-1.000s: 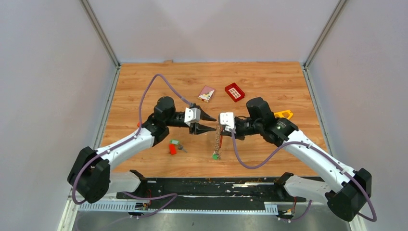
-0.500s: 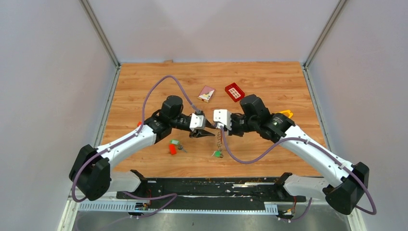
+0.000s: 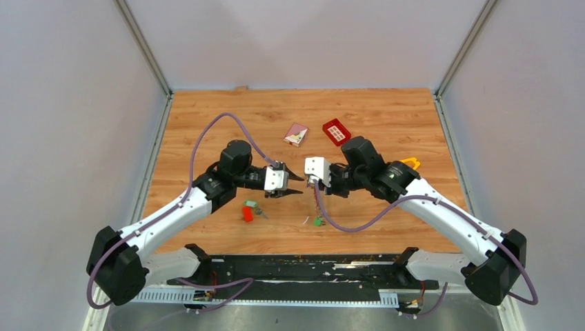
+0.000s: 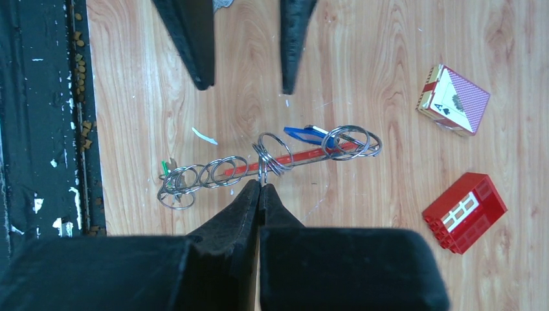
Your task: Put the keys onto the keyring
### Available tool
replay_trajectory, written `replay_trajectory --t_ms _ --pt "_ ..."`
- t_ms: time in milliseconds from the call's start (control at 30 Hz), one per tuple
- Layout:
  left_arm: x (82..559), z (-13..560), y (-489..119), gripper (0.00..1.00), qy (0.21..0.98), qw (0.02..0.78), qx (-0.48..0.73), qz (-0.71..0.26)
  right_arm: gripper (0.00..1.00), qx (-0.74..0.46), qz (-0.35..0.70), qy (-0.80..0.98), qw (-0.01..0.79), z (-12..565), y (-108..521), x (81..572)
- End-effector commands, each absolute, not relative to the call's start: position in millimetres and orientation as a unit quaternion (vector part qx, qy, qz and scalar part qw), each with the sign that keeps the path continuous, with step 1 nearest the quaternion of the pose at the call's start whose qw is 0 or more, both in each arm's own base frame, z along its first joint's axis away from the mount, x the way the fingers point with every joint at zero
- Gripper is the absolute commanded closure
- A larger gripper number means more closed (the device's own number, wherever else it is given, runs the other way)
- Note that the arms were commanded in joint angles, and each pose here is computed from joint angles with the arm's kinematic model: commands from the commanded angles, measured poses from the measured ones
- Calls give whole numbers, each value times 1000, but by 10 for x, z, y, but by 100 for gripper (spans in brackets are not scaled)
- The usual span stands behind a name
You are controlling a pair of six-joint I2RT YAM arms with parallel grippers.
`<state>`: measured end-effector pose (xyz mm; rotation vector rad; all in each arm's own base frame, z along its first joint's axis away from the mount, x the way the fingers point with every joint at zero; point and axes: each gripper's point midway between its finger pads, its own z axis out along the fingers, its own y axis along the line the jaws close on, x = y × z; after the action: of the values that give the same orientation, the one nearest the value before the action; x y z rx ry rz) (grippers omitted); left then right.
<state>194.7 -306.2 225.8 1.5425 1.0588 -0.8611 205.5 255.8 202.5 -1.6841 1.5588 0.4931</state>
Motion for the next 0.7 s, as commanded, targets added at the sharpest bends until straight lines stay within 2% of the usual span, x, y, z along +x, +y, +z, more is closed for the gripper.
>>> replay_trajectory --t_ms 0,200,667 --pt "1693 2301 -3049 57 412 484 662 -398 100 -651 214 607 404 2191 2678 2077" --pt "1565 2181 -3059 62 405 442 675 -430 100 -642 231 613 397 2222 2701 2091" --pt "1807 2127 -3319 63 437 451 638 -445 100 -626 266 621 390 2255 2744 2108"
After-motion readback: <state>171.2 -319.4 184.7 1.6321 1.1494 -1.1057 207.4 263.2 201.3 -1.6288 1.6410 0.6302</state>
